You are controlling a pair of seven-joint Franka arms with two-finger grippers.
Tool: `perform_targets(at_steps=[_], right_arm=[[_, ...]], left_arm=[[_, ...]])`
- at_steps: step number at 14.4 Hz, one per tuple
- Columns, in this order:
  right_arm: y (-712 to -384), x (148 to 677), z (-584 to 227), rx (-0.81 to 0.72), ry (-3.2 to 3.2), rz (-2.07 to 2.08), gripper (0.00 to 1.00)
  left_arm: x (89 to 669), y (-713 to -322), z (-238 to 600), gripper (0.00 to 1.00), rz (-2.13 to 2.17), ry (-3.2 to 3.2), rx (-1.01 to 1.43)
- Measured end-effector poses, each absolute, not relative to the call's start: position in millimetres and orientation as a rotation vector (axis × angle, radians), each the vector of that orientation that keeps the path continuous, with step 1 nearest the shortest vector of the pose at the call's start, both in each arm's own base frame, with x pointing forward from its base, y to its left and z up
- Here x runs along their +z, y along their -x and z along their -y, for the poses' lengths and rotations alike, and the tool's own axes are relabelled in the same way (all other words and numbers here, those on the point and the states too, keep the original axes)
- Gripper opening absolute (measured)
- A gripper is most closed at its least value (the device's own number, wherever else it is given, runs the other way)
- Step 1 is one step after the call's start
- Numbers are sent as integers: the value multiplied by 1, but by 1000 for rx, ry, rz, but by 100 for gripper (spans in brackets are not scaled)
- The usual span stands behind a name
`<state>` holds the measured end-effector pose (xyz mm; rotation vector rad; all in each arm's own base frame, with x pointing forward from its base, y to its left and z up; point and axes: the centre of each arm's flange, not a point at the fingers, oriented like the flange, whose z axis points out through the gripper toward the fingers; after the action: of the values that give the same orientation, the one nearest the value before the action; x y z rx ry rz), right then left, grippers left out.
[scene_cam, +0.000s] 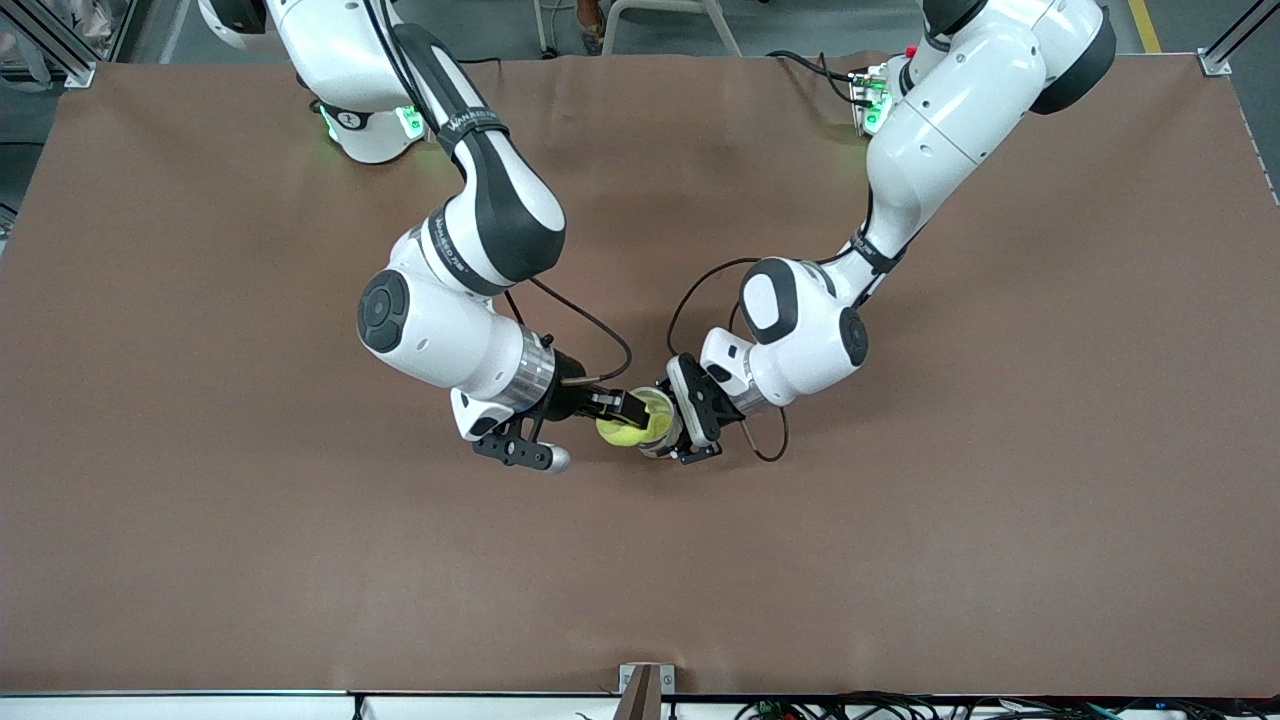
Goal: Insert tennis ball vertically with right arm
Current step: 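Open the right gripper to drop the ball into the can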
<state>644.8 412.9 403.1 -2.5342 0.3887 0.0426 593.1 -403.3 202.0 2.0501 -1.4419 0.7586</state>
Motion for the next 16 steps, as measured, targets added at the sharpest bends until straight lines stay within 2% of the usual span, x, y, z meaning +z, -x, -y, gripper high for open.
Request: perform_targets(at_steps=[7, 10, 11, 13, 14, 16], right_arm=[[-638, 396, -425, 66, 2539, -393, 67], [-638, 392, -426, 58, 2540, -397, 70], [-639, 391, -427, 47, 2538, -400, 77], [-639, 390, -429, 39, 2537, -400, 96], [-639, 390, -429, 38, 2537, -399, 100], [-638, 390, -429, 37, 2537, -399, 100]], left_arm=[[202, -593, 403, 76, 1442, -2050, 759], [202, -593, 403, 76, 1442, -2050, 759], [202, -593, 403, 76, 1442, -2050, 759], [202, -593, 403, 76, 1442, -2050, 758], [202, -593, 403, 76, 1441, -2050, 758], [202, -593, 403, 76, 1441, -2050, 758]])
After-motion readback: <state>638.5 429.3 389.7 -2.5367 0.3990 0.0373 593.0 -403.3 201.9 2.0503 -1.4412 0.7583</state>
